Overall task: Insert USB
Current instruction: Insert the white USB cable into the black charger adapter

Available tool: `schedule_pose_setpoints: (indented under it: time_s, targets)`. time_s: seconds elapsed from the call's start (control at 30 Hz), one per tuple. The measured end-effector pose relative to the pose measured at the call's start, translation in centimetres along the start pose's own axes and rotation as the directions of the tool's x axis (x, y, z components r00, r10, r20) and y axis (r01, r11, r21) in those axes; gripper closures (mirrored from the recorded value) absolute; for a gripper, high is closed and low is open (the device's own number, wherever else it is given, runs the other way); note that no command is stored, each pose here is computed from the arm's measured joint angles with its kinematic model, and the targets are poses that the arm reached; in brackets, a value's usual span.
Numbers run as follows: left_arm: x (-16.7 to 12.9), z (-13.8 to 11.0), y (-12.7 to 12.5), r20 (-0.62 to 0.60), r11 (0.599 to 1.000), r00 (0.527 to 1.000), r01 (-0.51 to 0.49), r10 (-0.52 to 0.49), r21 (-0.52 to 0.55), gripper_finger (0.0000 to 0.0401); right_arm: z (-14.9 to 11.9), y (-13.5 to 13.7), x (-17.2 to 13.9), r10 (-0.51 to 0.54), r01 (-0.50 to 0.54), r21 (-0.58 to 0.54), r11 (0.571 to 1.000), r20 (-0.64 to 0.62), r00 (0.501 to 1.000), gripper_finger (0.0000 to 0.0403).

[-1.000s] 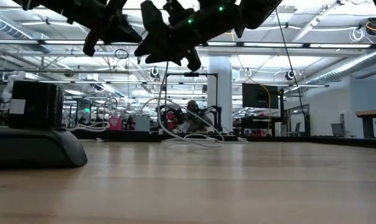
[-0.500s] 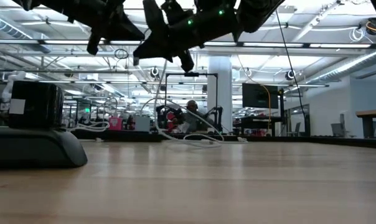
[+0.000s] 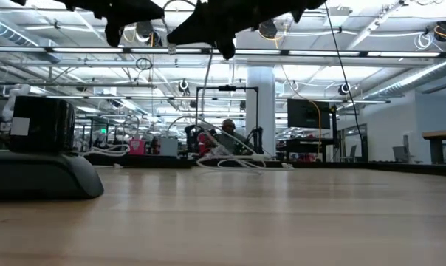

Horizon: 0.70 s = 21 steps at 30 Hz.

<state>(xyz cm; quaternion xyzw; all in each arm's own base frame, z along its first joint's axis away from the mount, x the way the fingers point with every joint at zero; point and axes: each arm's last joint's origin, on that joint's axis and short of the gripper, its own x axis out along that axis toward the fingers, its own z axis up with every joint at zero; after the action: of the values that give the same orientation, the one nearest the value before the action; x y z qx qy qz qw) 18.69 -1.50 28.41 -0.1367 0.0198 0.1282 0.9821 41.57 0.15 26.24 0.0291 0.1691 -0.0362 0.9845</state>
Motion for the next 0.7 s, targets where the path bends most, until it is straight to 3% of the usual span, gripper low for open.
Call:
schedule_pose_setpoints:
  time_s: [0.2,0.43,0.7]
  targets:
    - [-1.0,0.5,-0.1,-0.022,0.990,0.991,0.135,-0.134,0.031,0.0381,0.4,0.9,-1.5,0.072,-0.076,-0.090,0.993,-0.049,0.996,0.0402]
    - [-0.8,0.2,-0.3,-0.117,0.927,0.924,0.372,-0.365,0.046,0.0379,0.7,1.3,-1.8,0.167,-0.172,-0.130,0.977,-0.048,0.985,0.0403]
    - [1.7,-1.8,-0.6,-0.241,0.890,0.865,0.457,-0.441,0.010,0.0342,1.0,1.9,-2.0,0.296,-0.296,-0.166,0.941,-0.028,0.955,0.0403]
